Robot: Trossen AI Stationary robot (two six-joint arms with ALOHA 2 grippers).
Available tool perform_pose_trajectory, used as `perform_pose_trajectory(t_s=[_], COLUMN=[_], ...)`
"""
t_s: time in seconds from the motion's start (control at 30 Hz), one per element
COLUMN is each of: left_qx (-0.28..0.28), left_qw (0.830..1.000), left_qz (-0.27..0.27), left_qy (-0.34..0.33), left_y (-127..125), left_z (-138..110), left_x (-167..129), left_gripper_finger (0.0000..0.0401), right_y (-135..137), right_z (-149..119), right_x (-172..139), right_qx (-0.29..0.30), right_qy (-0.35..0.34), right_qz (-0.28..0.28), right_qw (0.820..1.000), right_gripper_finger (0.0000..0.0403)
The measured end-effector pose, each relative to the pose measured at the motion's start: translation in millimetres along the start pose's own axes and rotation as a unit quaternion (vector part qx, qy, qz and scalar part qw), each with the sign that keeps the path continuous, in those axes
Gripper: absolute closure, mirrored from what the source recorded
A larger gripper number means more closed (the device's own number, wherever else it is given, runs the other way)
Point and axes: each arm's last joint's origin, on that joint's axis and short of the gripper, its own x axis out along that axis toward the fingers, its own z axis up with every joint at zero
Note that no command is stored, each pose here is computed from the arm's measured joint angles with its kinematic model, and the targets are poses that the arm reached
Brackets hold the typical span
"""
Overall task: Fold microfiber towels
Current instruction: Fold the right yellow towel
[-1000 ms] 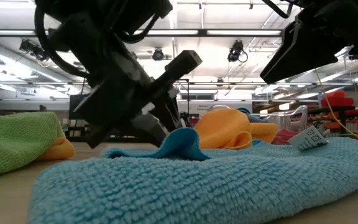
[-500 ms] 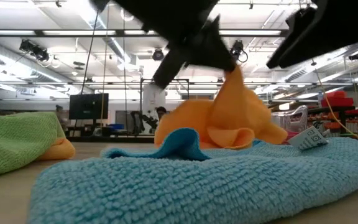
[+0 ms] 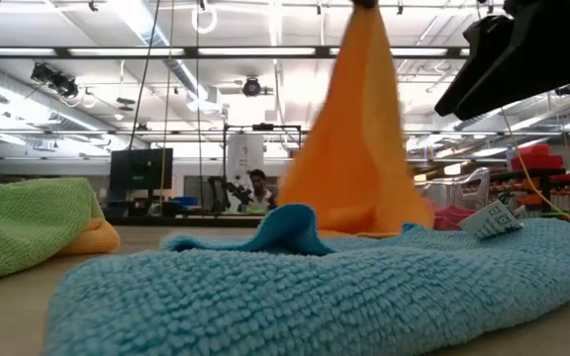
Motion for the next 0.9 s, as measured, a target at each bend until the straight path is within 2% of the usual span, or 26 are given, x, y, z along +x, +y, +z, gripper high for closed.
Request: perform_pose_trajectory(t_s=[0.1, 0.23, 0.4, 0.5, 0.7, 0.9], left_qx=[-0.036, -0.066, -0.079, -0.086, -0.094, -0.094], left_qw=[0.999, 0.996, 0.989, 0.985, 0.984, 0.983], left_qz=[-0.004, -0.022, -0.035, -0.037, -0.036, -0.035], left_qy=[0.016, 0.059, 0.121, 0.142, 0.149, 0.15], left_y=[17, 25, 21, 20, 20, 20], left_z=[6, 2, -10, -14, -16, -16], left_x=[-16, -30, -36, -38, -37, -37], left_gripper_finger=[0.0393, 0.0384, 0.0391, 0.0393, 0.0379, 0.0392], right_y=[-3, -8, -18, -23, -20, 4], right_z=[1, -5, -20, -20, -5, -4], right_x=[2, 17, 41, 48, 47, 64], right_qx=[0.028, 0.078, 0.152, 0.193, 0.203, 0.21], right_qy=[0.001, -0.021, -0.063, -0.089, -0.121, -0.117], right_qz=[-0.007, -0.015, -0.016, -0.005, -0.004, -0.028], right_qw=[1.0, 0.997, 0.986, 0.977, 0.972, 0.97], right_gripper_finger=[0.0186, 0.0186, 0.0186, 0.0186, 0.0186, 0.0186])
